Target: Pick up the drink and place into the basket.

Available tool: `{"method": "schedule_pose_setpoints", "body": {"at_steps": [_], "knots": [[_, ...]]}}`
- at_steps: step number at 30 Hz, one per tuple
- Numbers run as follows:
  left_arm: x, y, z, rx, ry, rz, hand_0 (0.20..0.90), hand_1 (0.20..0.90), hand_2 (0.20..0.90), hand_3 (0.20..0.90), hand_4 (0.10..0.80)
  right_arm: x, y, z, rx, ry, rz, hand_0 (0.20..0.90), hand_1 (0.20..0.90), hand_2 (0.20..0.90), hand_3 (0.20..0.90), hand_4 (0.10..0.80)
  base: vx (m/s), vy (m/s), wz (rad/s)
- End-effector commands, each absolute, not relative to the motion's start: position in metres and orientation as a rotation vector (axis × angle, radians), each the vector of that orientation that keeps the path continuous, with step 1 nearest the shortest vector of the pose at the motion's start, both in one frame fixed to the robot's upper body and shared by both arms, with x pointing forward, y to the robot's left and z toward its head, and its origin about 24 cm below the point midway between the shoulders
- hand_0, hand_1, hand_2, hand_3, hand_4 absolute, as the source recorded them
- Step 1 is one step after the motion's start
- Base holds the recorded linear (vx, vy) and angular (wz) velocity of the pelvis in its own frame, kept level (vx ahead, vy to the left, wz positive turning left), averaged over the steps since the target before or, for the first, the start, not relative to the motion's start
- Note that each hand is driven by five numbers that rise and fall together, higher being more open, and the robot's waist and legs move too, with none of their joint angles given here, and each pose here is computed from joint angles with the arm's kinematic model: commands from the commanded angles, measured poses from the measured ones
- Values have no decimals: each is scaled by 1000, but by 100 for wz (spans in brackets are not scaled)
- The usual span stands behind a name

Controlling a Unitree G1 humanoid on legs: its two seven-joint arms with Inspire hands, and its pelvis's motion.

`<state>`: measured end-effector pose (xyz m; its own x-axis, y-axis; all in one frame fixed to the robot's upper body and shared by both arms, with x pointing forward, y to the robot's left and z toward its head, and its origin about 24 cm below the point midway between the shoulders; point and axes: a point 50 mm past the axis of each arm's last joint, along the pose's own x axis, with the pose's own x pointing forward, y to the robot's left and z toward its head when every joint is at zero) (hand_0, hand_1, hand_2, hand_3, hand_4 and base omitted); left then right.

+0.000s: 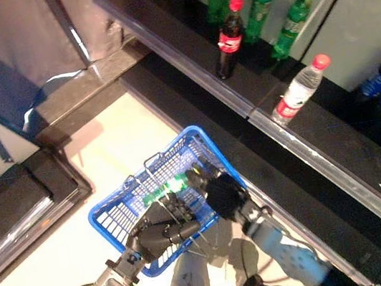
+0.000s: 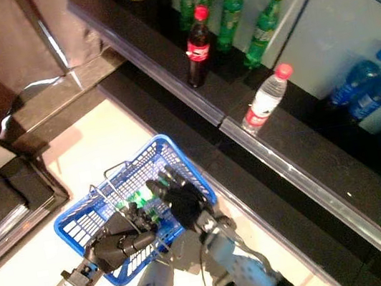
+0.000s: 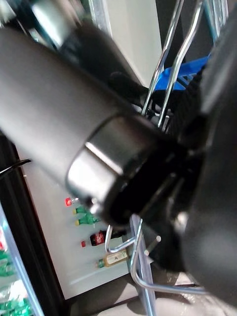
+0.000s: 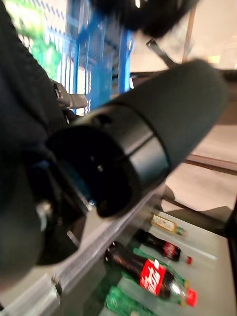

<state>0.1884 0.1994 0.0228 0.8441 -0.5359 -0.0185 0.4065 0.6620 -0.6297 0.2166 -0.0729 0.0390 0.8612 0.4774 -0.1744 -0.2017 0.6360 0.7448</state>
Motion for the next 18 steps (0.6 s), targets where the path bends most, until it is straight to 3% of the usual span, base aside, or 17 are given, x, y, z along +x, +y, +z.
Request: {"method": "schedule_pose_setpoints", "body": {"at_steps": [1, 12, 18], "knots": [[201, 170, 116, -700, -420, -815, 300, 300, 300, 200, 100, 219, -66, 74, 741, 180, 582, 900, 900, 900, 900, 800, -54, 7, -34], [201, 202, 70, -733, -306, -484, 300, 300, 300, 200, 100, 214, -117, 92, 638, -34, 558, 900, 900, 900, 900, 800, -19, 22, -29], [184, 243, 1, -680, -99, -43, 300, 300, 300, 200, 100, 205, -148, 64, 575, 30, 430, 900, 900, 900, 900, 800, -21, 2, -40]]}}
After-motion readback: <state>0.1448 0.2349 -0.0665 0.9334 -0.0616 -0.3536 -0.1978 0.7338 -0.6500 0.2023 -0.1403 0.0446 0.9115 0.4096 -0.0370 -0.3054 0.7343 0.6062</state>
